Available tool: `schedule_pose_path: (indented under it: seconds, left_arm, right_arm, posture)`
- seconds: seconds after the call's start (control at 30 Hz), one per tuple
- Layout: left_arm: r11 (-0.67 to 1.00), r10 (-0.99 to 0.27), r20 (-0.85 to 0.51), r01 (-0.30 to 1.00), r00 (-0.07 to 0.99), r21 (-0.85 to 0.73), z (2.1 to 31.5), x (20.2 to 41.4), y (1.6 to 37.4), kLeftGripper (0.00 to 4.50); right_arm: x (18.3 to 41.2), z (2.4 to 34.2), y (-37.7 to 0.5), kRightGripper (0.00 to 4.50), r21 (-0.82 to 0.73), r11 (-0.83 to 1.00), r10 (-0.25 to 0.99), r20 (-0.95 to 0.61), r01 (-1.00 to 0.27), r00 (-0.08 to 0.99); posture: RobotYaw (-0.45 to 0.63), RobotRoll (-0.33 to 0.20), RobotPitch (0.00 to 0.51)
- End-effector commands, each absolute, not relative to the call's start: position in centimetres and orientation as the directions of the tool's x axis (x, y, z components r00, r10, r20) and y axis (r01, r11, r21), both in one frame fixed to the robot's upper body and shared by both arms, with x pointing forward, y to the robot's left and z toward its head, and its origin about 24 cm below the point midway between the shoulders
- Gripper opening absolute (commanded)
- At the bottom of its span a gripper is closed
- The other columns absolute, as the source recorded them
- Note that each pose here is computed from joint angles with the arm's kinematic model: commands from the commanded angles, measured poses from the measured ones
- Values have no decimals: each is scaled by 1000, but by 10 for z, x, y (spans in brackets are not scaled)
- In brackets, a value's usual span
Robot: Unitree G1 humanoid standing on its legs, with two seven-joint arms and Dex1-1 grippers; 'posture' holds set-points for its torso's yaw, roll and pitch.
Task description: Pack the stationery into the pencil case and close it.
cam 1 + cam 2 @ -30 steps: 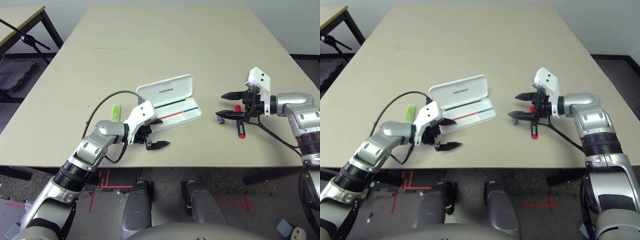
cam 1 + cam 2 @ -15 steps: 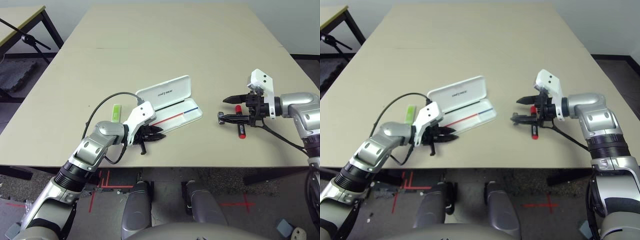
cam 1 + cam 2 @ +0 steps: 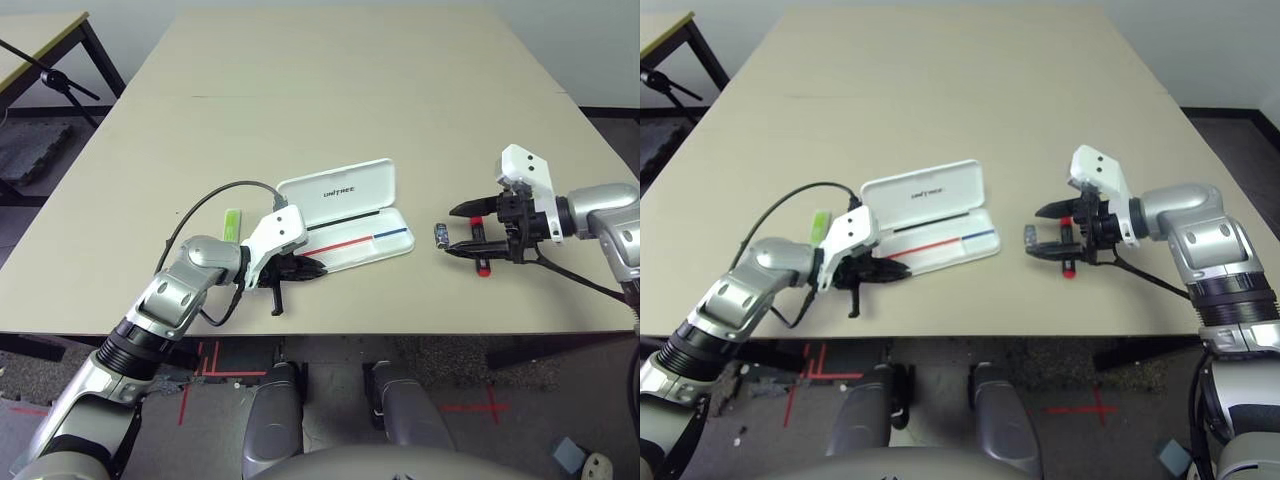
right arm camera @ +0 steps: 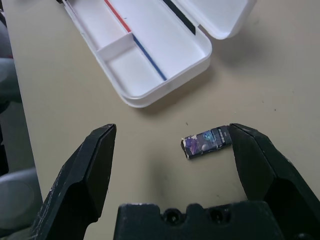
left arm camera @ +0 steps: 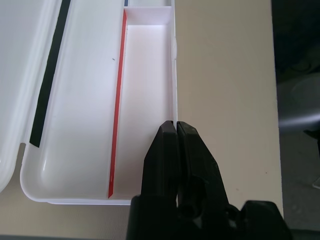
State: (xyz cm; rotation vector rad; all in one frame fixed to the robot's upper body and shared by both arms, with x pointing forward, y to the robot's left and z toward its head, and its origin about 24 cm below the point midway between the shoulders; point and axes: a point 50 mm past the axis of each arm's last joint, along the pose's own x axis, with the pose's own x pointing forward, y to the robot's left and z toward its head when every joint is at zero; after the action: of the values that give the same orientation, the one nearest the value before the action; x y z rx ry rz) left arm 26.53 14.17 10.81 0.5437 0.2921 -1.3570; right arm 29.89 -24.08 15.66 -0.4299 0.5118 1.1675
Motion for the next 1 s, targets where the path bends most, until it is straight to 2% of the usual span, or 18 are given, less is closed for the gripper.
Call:
schedule_pose_path:
  seconds: [0.03,0.3,0.53,1.0]
  left_arm:
    - [83,-828,-530,975,182,205,101,265,146,45]
    - [57,-801,-568,969,189,242,92,274,159,45]
    - [-7,-820,-556,970,134,243,94,274,159,45]
    - [-22,-805,-581,973,119,230,94,271,162,45]
  right_arm:
    - [296,151,-238,4500,-47,307,735,-623,-950,268]
    - [296,146,-237,4500,-45,304,730,-631,-952,263]
    - [295,146,-236,4500,-33,293,734,-633,-956,247]
    - [293,140,-234,4500,-15,276,736,-639,-961,221]
  posture:
    - [-68,0,140]
    - [-67,0,133]
    - [-65,0,131]
    - [-57,0,131]
